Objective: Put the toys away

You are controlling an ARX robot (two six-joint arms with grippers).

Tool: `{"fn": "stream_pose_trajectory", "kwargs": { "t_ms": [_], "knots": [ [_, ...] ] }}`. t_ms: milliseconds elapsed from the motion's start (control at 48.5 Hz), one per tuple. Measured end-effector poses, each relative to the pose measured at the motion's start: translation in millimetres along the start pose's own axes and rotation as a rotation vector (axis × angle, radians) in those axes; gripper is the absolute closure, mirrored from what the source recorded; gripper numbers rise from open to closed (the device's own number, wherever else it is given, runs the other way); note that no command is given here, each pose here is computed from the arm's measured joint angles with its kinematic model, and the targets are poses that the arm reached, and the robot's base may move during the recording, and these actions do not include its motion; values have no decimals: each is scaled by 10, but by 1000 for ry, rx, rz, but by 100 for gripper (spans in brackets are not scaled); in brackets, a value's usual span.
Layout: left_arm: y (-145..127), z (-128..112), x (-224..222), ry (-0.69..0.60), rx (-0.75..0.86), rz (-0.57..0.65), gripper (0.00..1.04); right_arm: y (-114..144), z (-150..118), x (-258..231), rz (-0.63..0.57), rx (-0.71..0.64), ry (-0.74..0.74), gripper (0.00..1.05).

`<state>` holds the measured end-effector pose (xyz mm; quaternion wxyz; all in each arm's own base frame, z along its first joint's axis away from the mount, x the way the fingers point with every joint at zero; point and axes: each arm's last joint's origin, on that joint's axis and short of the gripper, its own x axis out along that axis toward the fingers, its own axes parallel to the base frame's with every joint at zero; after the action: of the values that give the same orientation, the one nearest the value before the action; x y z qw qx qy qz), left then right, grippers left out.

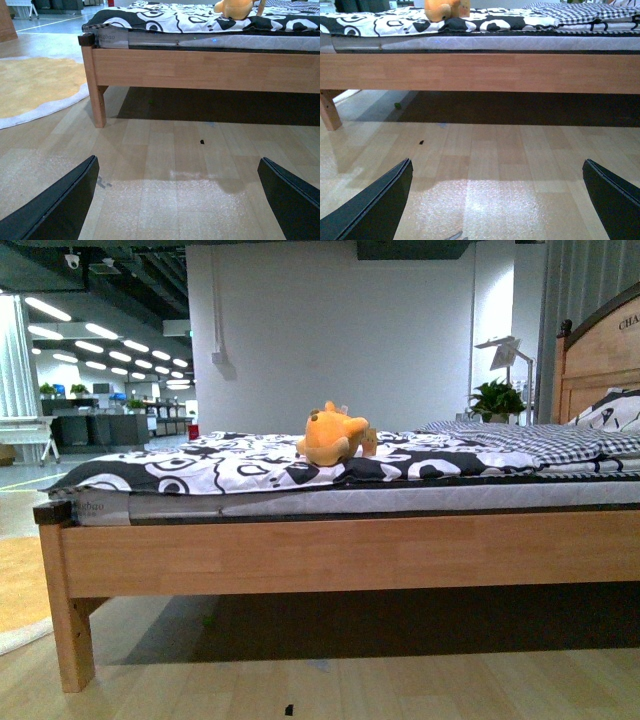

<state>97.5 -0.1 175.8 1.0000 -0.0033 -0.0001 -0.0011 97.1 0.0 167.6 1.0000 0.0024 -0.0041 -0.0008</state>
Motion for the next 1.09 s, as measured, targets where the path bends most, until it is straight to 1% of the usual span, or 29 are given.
{"fn": "stream_pose_trajectory", "kwargs": {
  "t_ms": [1094],
  "knots": [
    [0, 0, 0, 0, 0, 0, 6, 0, 0, 0, 0, 0, 0, 0]
  ]
}}
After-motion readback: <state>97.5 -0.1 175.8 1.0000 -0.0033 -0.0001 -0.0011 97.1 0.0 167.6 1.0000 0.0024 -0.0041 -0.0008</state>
